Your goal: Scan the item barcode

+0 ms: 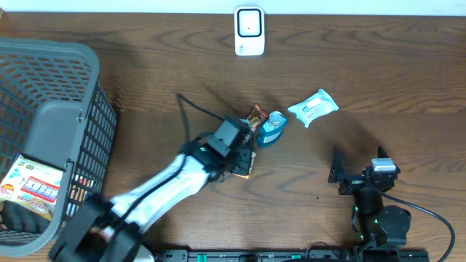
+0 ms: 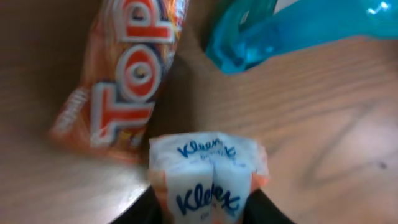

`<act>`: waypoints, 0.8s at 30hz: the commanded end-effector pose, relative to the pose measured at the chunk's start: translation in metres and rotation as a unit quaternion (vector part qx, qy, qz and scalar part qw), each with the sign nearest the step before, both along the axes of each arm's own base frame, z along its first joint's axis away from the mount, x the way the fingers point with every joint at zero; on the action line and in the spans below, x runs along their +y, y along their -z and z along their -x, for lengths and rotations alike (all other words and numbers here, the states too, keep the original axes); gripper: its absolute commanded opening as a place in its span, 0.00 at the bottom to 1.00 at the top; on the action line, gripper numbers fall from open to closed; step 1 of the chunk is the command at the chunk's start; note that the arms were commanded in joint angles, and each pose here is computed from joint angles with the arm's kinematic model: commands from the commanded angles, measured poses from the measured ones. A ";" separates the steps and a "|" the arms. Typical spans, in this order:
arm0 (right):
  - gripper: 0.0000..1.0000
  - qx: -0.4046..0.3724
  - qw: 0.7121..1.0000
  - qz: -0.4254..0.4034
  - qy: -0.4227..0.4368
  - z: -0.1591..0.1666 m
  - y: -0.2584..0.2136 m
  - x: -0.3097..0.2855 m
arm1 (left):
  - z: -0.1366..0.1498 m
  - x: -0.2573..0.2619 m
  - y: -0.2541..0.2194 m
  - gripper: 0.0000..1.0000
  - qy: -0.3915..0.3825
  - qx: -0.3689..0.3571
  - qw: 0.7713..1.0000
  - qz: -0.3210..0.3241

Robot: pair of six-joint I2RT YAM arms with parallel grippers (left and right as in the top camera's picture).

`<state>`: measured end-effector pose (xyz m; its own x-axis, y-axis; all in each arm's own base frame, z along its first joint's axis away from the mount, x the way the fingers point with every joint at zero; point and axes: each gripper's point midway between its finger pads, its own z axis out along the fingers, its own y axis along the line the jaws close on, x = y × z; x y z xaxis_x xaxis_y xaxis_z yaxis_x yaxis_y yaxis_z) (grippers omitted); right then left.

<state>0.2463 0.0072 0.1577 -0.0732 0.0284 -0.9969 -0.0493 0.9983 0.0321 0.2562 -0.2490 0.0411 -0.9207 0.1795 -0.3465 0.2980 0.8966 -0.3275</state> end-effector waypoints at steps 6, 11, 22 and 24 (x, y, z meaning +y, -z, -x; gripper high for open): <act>0.99 0.000 1.000 -0.007 -0.001 0.000 0.000 0.001 | -0.010 -0.006 -0.014 0.97 0.006 -0.025 1.000 -0.011; 0.99 0.000 1.000 -0.007 -0.001 0.000 0.000 0.001 | -0.024 0.009 -0.083 0.99 -0.013 -0.091 0.995 -0.032; 0.99 0.000 1.000 -0.007 -0.001 0.000 0.000 0.001 | -0.054 0.109 -0.301 0.98 -0.192 -0.335 0.922 -0.014; 0.99 0.000 1.000 -0.007 -0.001 0.000 0.000 0.001 | -0.057 0.138 -0.337 0.98 -0.236 -0.368 0.899 0.001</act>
